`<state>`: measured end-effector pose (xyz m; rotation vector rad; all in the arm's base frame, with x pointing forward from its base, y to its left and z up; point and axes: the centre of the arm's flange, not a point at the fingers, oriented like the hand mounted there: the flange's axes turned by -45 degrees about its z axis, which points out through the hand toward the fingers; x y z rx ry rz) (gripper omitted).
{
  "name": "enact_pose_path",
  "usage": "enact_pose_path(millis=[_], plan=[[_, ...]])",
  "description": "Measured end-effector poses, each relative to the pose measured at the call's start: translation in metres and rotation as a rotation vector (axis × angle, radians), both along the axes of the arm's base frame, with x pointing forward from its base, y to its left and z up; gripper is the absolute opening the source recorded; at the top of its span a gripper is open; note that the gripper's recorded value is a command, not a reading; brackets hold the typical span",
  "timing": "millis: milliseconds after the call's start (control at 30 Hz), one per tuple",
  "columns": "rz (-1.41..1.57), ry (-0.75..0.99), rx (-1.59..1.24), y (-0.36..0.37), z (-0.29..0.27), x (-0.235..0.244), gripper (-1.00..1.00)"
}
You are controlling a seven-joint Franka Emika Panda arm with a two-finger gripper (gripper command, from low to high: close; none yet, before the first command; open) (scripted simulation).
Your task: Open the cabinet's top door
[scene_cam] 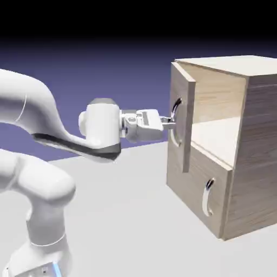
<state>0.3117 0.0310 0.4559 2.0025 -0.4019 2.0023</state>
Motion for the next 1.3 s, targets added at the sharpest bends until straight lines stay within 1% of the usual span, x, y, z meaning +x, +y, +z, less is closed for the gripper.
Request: enact_pose_path(millis=[333, 700, 1033, 1300], plan=[[-0.108, -0.001, 0.001, 0.031, 0.0, -0.027, -1.0], [-0.279, -0.001, 0.001, 0.085, 0.0, -0.063, -1.0], [-0.502, -0.001, 0.001, 0.163, 0.0, -0.095, -1.0], [-0.698, -0.001, 0.001, 0.237, 0.0, -0.108, -1.0]])
